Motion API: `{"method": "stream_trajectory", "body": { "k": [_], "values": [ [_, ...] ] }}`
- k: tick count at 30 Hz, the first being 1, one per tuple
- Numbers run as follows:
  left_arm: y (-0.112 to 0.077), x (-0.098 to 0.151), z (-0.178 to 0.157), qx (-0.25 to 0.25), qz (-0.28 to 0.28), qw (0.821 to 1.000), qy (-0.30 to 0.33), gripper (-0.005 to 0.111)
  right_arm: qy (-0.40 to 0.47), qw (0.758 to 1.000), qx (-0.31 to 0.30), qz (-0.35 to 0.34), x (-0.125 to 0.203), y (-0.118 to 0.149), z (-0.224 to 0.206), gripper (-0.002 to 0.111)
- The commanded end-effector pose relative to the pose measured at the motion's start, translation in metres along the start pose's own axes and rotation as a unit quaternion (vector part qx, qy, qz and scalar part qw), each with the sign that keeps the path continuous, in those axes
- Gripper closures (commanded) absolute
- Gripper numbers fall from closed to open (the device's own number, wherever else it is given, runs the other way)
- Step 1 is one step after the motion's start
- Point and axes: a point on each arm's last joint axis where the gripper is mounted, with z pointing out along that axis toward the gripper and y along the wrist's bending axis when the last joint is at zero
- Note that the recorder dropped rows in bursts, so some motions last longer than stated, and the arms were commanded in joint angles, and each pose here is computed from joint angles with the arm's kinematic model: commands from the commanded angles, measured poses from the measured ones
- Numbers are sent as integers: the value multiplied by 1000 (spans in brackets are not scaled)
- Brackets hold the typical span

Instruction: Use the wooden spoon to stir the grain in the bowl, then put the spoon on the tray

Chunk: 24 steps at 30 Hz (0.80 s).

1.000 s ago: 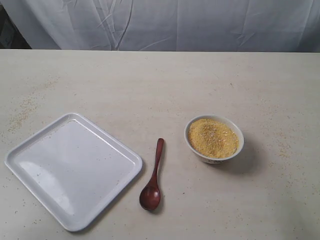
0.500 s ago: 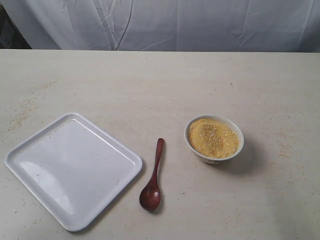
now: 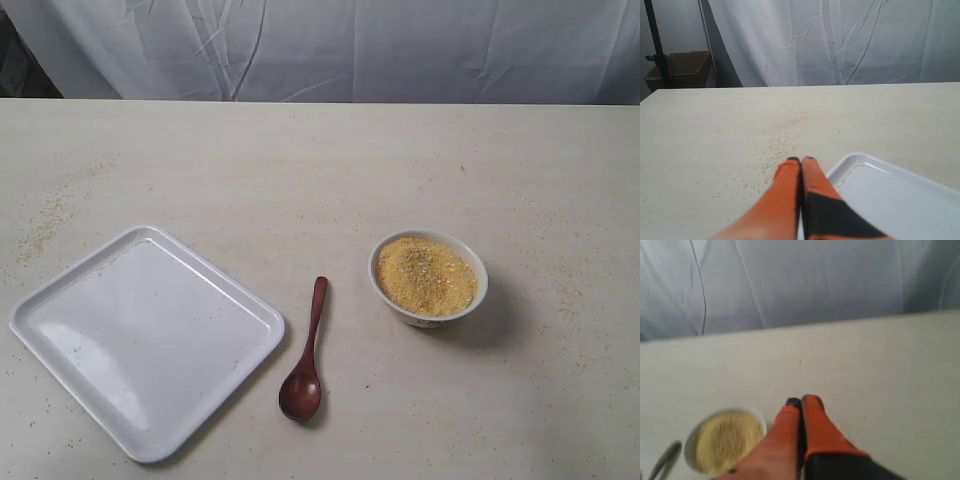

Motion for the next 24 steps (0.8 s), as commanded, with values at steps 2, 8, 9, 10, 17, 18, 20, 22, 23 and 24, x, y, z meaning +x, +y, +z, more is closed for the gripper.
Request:
{"method": "stream_trajectory", "body": {
  "k": [2, 8, 9, 10, 17, 18, 20, 22, 23, 24],
  "values": [
    [0, 1, 0, -1, -1, 1000, -2, 107, 144, 989, 18, -2, -16, -3, 32, 109],
    [0, 1, 0, -1, -1, 1000, -2, 107, 236, 954, -4, 185, -7, 4, 83, 109],
    [0, 1, 0, -1, -1, 1000, -2, 107, 254, 949, -12, 187, -6, 6, 90, 109],
    [0, 1, 0, -1, -1, 1000, -2, 107, 270, 945, -19, 184, -5, 8, 96, 109],
    [0, 1, 0, -1, -1, 1000, -2, 107, 341, 926, -75, 143, -16, 52, 131, 109],
    [0, 1, 0, -1, -1, 1000, -2, 107, 348, 925, -81, 131, -17, 62, 136, 109],
    [0, 1, 0, -1, -1, 1000, -2, 107, 361, 922, -91, 103, -17, 81, 145, 109],
    [0, 1, 0, -1, -1, 1000, -2, 107, 373, 918, -115, 68, -15, 106, 156, 109],
    [0, 1, 0, -1, -1, 1000, -2, 107, 378, 915, -130, 54, -15, 119, 159, 109],
    [0, 1, 0, -1, -1, 1000, -2, 107, 385, 911, -142, 43, -13, 133, 166, 109]
  ]
}}
